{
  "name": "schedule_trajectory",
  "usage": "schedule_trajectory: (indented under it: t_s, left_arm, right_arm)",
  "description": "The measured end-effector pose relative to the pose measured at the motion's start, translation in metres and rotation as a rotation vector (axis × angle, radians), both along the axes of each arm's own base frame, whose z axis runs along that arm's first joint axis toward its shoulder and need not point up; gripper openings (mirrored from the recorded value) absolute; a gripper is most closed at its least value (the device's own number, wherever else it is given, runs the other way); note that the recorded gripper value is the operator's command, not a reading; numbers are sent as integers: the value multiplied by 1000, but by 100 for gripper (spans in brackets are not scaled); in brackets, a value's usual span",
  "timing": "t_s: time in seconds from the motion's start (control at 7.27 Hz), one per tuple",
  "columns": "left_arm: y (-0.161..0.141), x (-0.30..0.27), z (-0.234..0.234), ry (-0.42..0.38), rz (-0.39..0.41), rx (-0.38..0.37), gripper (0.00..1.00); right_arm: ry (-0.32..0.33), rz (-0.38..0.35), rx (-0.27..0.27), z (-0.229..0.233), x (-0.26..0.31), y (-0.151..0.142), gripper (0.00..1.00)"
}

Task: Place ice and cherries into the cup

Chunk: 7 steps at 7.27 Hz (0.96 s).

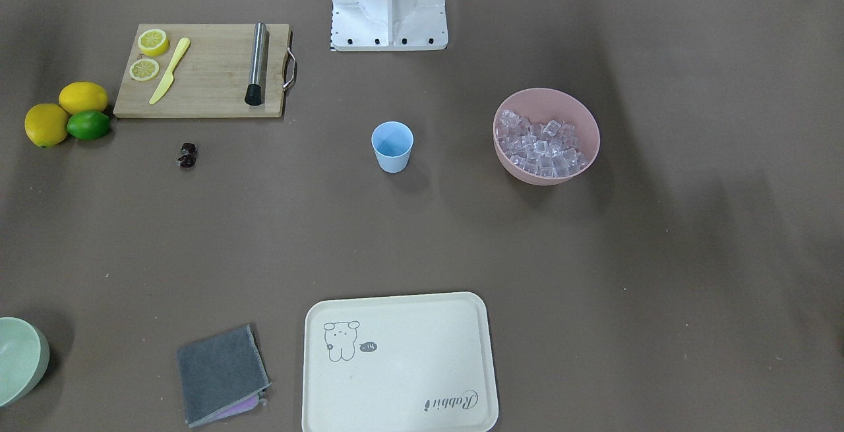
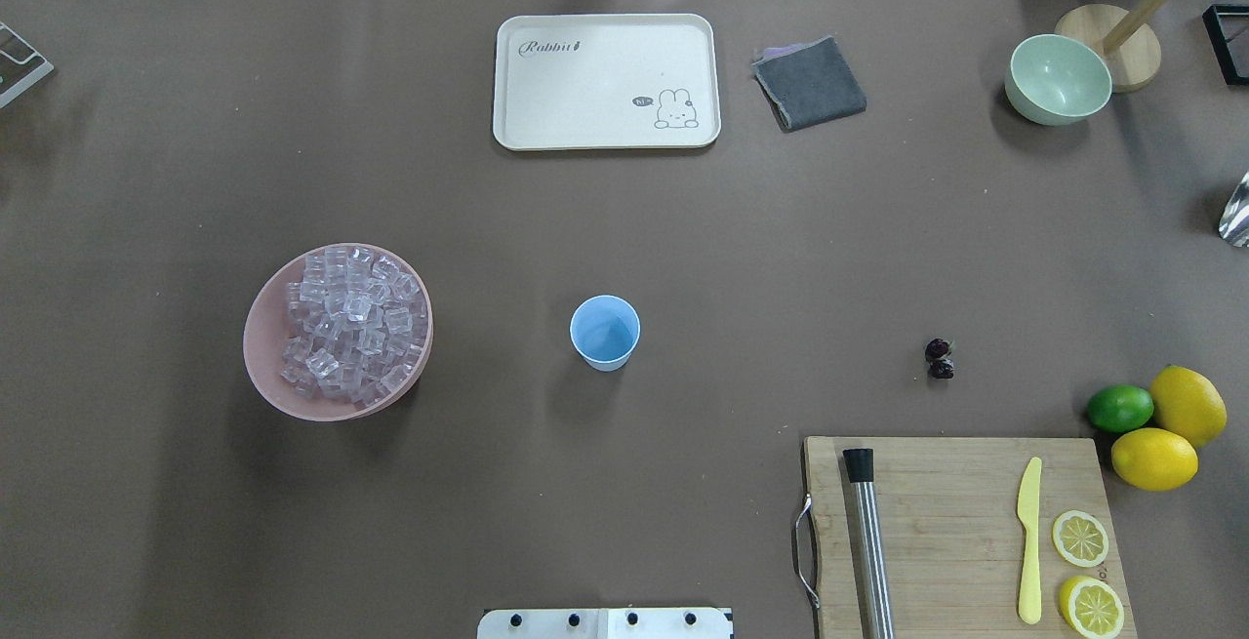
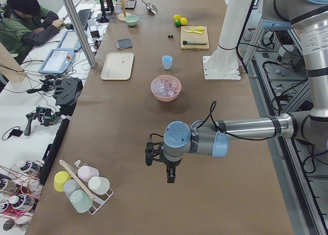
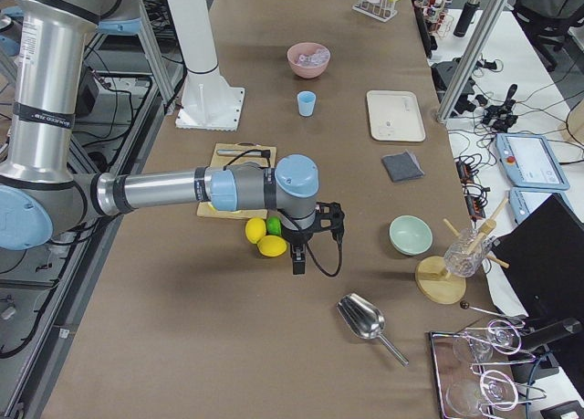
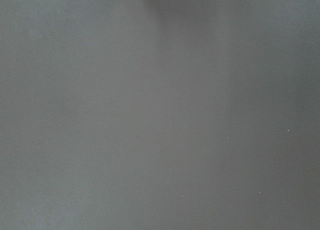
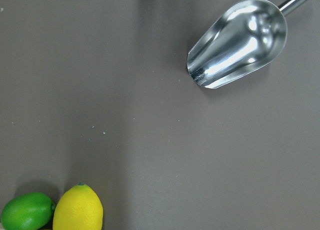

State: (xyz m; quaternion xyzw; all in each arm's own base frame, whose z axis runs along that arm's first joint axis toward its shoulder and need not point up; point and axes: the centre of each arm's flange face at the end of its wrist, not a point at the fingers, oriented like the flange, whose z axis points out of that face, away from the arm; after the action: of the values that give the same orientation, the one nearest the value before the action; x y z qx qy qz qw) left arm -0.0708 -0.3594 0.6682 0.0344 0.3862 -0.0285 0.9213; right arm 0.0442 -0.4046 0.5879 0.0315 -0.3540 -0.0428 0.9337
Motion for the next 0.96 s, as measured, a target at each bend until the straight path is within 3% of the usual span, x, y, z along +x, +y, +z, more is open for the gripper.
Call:
schedule_trajectory:
  t_s: [0.55,0.96]
  left_arm:
    - [-1,0,-1,0,0,2,98]
    - [-4,0,-4,2,-1,8,98]
  right_arm:
    - [-2,1,6,-3,0,-1,100]
    - [-4,4,57,-27,-1,-13,100]
